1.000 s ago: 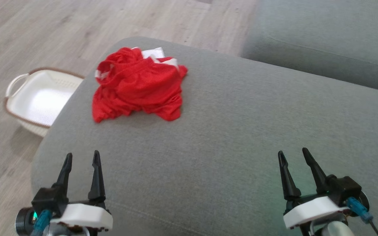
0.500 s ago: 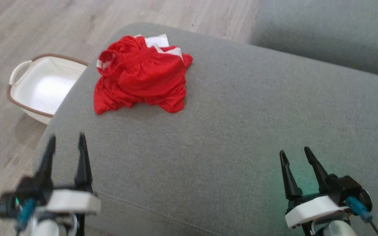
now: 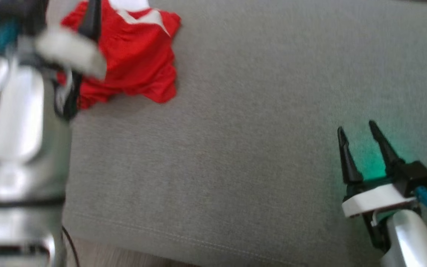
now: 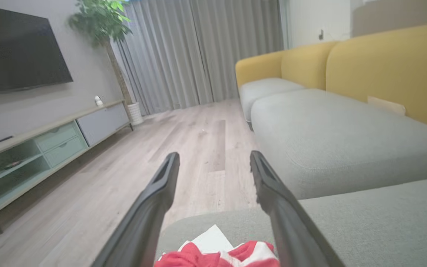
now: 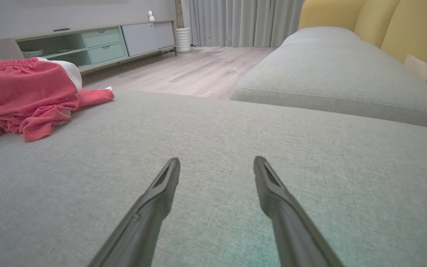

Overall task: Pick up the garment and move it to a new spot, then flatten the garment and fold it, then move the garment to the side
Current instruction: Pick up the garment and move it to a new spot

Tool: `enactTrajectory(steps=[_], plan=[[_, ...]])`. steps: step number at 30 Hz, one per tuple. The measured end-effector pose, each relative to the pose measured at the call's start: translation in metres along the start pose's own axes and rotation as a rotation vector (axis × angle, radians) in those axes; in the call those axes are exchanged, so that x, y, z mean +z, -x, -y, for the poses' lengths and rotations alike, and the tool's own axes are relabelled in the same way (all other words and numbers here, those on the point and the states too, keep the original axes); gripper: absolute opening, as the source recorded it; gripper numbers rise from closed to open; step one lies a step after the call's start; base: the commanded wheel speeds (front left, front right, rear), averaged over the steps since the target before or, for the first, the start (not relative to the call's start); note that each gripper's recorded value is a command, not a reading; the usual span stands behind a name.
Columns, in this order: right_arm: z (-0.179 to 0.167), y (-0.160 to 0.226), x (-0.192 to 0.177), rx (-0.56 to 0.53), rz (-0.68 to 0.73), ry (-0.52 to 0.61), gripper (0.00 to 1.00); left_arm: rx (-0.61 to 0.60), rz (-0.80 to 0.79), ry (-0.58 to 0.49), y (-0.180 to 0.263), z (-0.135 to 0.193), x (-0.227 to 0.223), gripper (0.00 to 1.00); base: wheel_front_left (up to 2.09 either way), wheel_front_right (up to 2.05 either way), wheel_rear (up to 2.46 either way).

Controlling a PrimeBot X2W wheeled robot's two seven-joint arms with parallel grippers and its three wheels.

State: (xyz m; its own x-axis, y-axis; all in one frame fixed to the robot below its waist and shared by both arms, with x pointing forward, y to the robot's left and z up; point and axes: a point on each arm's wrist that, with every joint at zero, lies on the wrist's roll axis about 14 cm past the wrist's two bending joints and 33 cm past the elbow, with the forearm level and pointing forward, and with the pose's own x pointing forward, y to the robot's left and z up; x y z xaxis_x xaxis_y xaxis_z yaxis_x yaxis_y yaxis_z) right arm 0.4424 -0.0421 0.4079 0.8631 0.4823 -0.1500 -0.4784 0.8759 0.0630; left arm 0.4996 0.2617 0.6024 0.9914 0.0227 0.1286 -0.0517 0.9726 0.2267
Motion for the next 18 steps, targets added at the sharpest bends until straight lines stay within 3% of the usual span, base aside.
enactTrajectory(steps=[6,12,16,17,18], plan=[[0.017,-0.003,-0.017,-0.023,-0.031,-0.003,1.00,-0.030,-0.318,-0.006,-0.039,0.006,-0.067,1.00,0.00,0.00,0.00],[0.040,0.001,-0.030,-0.075,-0.058,0.000,1.00,-0.045,-0.718,0.030,-0.022,0.015,-0.165,1.00,0.00,0.00,0.00],[0.048,0.001,-0.036,-0.094,-0.064,-0.005,1.00,-0.058,-0.835,0.044,-0.017,0.022,-0.193,1.00,0.00,0.00,0.00],[0.050,0.001,-0.036,-0.096,-0.062,-0.006,1.00,-0.060,-0.844,0.041,-0.017,0.023,-0.196,0.64,0.00,0.00,0.00],[0.051,0.000,-0.037,-0.098,-0.061,-0.006,1.00,-0.060,-0.849,0.039,-0.018,0.023,-0.199,0.00,0.00,0.00,0.00]])
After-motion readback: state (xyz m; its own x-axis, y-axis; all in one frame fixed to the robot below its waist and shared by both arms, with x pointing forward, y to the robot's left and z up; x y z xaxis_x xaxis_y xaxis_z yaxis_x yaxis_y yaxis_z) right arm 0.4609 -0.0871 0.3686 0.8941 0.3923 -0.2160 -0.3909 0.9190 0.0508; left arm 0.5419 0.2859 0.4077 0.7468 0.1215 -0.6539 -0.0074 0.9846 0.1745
